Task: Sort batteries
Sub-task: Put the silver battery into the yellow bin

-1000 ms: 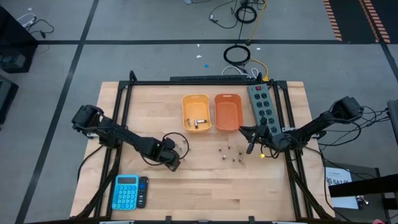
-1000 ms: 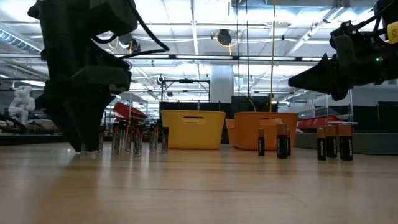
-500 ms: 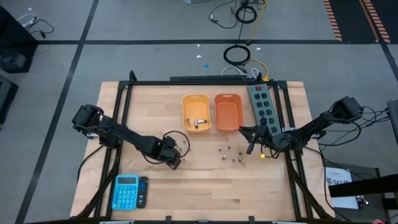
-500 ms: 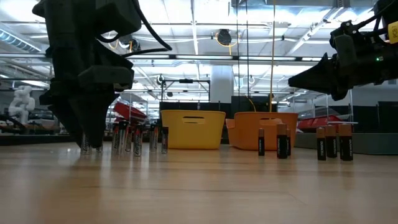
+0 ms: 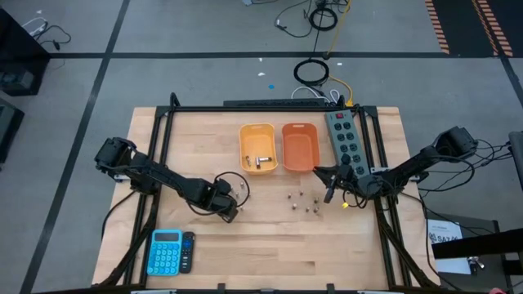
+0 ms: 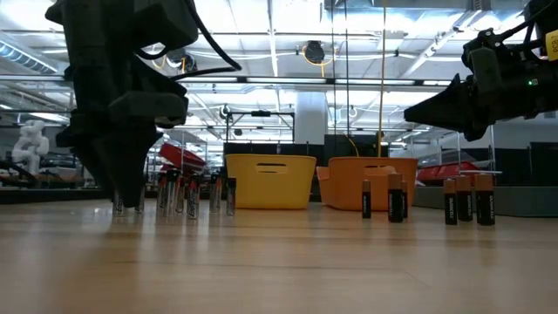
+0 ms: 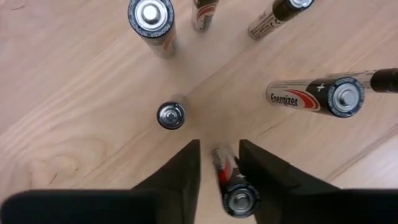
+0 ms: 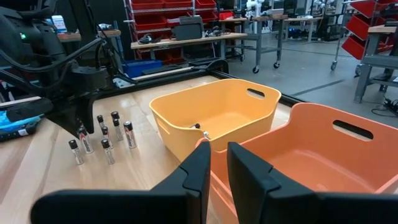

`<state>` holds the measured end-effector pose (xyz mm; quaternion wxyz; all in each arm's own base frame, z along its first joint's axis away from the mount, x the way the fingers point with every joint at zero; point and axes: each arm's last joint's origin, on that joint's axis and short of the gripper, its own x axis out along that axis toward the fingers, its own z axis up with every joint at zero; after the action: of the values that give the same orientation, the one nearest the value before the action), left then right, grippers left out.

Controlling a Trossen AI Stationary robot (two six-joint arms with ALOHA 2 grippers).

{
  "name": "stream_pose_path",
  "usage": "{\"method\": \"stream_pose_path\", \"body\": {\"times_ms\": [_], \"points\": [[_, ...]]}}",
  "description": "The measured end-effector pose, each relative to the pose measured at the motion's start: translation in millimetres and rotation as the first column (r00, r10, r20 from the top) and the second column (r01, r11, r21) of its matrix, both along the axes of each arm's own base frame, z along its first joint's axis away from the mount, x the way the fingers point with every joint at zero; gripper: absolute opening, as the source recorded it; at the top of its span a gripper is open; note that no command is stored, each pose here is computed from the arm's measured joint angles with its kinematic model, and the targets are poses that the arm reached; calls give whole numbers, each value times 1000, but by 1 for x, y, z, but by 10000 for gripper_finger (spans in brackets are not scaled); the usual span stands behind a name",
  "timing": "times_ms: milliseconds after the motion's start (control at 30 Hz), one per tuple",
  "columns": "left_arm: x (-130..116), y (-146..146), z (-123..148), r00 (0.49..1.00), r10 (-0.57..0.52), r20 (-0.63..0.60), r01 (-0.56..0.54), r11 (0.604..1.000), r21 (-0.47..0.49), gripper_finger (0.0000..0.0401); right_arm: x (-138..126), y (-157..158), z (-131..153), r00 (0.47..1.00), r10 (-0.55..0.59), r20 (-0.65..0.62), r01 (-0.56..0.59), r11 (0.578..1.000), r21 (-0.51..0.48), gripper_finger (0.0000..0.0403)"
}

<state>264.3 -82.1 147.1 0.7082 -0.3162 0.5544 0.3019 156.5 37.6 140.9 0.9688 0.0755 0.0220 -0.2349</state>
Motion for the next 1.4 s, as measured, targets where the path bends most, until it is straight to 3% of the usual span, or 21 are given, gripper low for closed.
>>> {"method": "stream_pose_path", "body": {"times_ms": [167, 600, 733, 867, 1100, 1233, 1400], "points": [[1, 0, 0, 999, -39, 4, 39, 999, -1, 55, 0, 0, 0, 1000, 1, 0, -1, 1000, 0, 47], [0, -5, 5, 983, -179, -45, 173, 979, -109, 56, 0, 0, 0, 1000, 1, 3, -1, 1000, 9, 47], [7, -8, 21, 965, -261, 29, 262, 953, -149, 56, 0, 0, -2, 1000, -1, -9, 1, 1000, 21, 47], [11, -3, 44, 939, -308, 155, 328, 936, -128, 56, -1, 0, -5, 1000, -9, -28, 10, 999, 32, 47], [19, 20, 79, 839, -395, 373, 376, 918, 127, 56, -1, 0, -5, 1000, -6, -18, 7, 999, 54, 47], [29, 35, 84, 788, -488, 376, 387, 867, 314, 56, -2, 4, -6, 1000, 12, -14, -11, 998, 67, 47], [46, 59, 81, 736, -581, 348, 404, 789, 463, 56, -3, 7, -7, 1000, -4, 2, 4, 995, 96, 47]]}}
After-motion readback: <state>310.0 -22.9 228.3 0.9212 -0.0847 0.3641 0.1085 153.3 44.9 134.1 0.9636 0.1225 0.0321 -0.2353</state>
